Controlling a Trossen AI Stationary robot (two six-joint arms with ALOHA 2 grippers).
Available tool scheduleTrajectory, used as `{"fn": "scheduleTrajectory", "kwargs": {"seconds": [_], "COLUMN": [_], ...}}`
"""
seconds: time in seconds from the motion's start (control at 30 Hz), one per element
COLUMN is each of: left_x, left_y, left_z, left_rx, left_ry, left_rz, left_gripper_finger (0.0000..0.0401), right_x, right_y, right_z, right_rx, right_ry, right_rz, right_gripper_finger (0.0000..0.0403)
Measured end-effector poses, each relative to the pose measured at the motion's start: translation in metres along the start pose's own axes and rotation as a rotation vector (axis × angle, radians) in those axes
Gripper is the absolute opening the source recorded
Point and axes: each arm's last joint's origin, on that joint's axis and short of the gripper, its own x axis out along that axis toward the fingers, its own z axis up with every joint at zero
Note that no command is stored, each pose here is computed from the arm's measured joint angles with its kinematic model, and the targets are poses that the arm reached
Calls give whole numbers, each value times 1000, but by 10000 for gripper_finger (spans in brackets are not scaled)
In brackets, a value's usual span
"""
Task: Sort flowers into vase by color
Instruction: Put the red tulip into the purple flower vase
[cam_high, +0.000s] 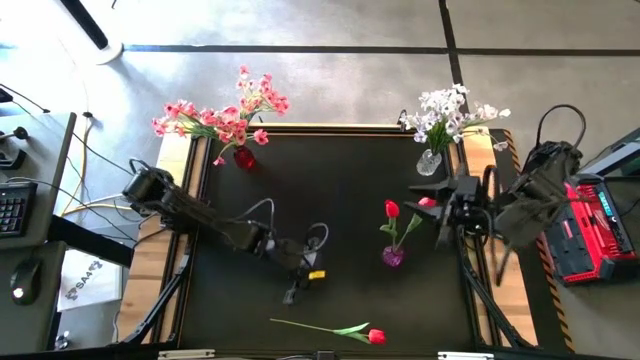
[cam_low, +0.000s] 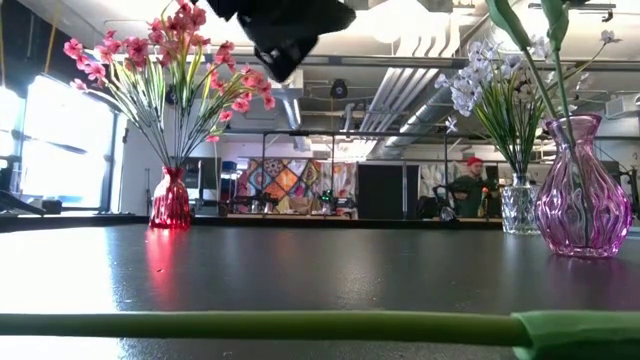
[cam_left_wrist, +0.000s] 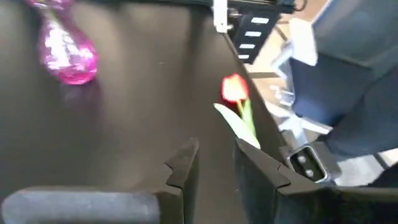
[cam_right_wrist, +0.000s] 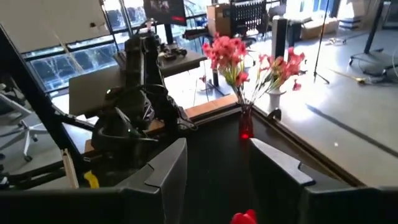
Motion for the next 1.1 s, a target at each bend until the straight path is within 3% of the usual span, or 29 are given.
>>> {"fn": "scheduleTrajectory", "kwargs": {"seconds": [0.33, 0.63, 0.9, 1.1], "left_x": [61, 90, 92, 85], "left_y": [-57, -70, -66, -64], "left_z": [-58, -101, -109, -98], "left_rx": [106, 85, 108, 152], "left_ry": [-3, 93, 104, 70], "left_rz": [-157, -148, 58, 87], "left_gripper_finger": [81, 81, 75, 62], "right_x": [22, 30, 28, 24], "right_y": [20, 30, 28, 31], "right_z": [-15, -25, -38, -40], "right_rx": [94, 176, 254, 228], "right_ry": [47, 128, 292, 307], "right_rz": [-32, 21, 52, 76], "right_gripper_finger": [156, 156, 156, 156]}}
